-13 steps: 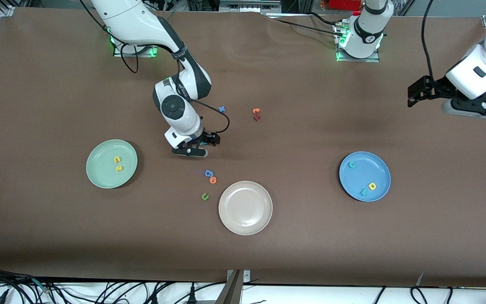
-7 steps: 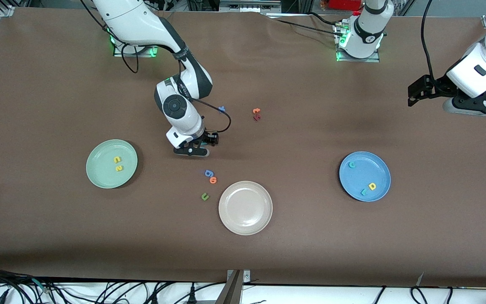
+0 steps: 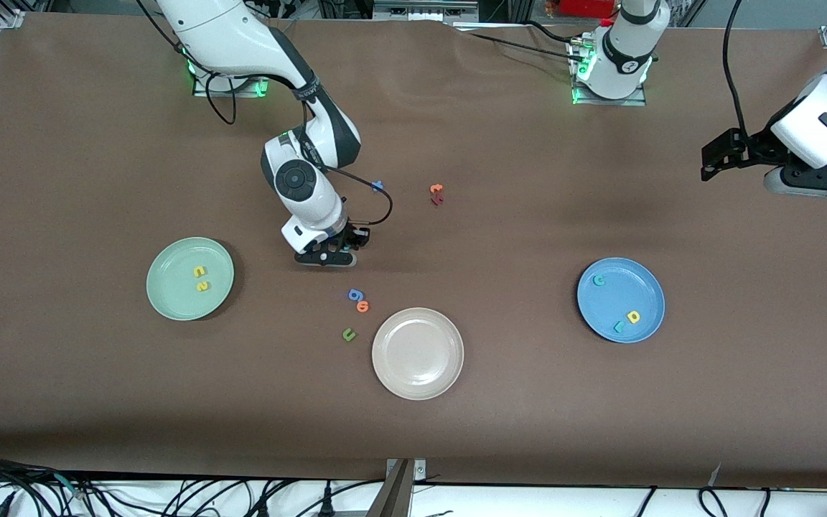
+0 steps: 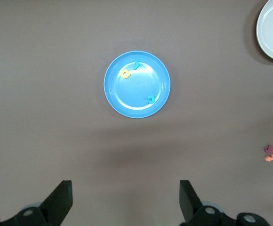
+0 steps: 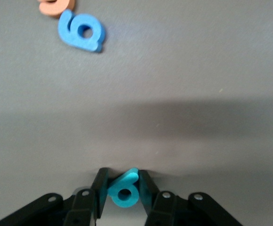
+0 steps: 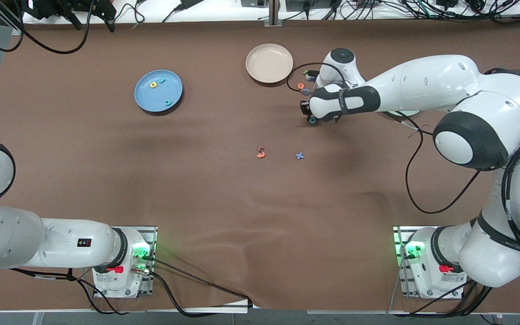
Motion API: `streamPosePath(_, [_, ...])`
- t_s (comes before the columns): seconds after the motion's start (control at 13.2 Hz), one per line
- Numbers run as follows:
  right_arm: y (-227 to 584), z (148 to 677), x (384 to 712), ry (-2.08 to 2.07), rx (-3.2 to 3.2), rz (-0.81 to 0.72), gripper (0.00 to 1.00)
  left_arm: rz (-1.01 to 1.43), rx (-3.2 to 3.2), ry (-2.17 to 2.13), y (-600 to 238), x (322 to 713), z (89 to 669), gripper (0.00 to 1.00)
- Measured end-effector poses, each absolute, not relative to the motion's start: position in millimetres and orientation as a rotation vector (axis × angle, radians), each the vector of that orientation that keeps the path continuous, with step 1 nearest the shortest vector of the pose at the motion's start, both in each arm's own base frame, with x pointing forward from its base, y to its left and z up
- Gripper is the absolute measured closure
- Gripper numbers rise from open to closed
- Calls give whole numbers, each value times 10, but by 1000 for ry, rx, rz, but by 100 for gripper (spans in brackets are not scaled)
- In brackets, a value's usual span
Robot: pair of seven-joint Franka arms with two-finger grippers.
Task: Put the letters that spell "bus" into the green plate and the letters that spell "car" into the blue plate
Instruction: 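Carry the teal b to the green plate and open the right gripper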
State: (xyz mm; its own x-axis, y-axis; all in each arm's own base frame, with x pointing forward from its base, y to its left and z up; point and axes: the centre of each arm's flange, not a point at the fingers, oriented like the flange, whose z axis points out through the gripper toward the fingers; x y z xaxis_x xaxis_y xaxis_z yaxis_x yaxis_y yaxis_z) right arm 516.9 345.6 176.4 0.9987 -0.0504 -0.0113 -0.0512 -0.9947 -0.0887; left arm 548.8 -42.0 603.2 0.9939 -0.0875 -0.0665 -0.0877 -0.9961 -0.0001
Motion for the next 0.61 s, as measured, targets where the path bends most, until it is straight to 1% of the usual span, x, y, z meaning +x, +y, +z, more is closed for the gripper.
streamPosePath(0.23, [2947, 1881, 5475, -38, -3085, 17, 67, 132, -3132, 149, -457, 5464, 6066, 0])
streamPosePath(0.61, [1634, 2316, 6055, -292, -3113, 142, 67, 134, -3130, 175, -550, 5454, 6082, 0])
